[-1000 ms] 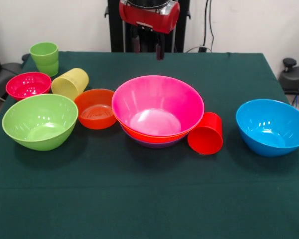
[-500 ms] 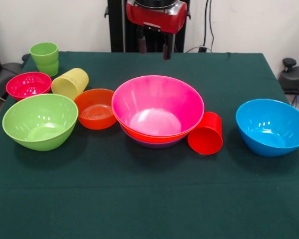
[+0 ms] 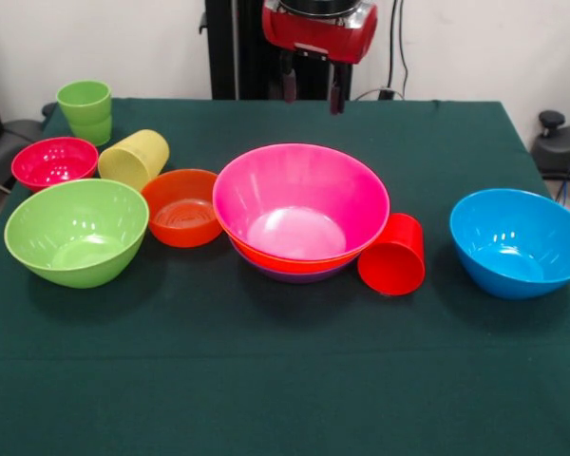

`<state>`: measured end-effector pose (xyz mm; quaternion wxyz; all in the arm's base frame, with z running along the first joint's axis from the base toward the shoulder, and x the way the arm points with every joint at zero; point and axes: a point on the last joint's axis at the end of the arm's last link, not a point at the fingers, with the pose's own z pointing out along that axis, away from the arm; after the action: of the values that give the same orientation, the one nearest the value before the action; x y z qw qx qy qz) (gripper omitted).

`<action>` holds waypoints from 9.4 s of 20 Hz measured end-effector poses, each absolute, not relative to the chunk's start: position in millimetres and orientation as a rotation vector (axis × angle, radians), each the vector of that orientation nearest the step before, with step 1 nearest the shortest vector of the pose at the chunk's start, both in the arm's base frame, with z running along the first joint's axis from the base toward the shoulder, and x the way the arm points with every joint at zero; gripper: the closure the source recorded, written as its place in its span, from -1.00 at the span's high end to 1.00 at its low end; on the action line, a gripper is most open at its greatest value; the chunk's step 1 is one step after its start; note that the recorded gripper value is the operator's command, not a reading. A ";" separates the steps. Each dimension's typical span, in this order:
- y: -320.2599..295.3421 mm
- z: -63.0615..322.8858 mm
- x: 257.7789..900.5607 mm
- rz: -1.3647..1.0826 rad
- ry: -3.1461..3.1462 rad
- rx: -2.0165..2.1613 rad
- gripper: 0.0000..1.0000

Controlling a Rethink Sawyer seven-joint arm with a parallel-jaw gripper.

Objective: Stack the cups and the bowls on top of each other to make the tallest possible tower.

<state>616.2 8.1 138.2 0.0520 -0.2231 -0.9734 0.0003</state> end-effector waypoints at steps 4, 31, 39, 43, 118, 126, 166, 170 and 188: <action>8.3 138.2 616.2 0.001 -2.961 -0.678 1.00; 62.0 138.3 615.6 0.030 -3.030 -0.551 1.00; 11.0 138.1 619.4 0.021 -3.004 -0.676 1.00; -23.8 137.9 619.7 0.012 -2.983 -0.761 1.00; -129.0 95.8 676.0 -0.076 -2.799 -0.701 1.00; -139.1 77.9 682.0 -0.091 -2.803 -0.694 1.00; -150.8 90.6 743.0 -0.001 -2.767 -0.623 1.00; -156.9 81.3 743.1 0.006 -2.766 -0.619 1.00; -171.5 72.5 755.1 0.022 -2.791 -0.643 1.00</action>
<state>755.1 -171.5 72.5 0.1385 -0.2222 -0.9651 0.0075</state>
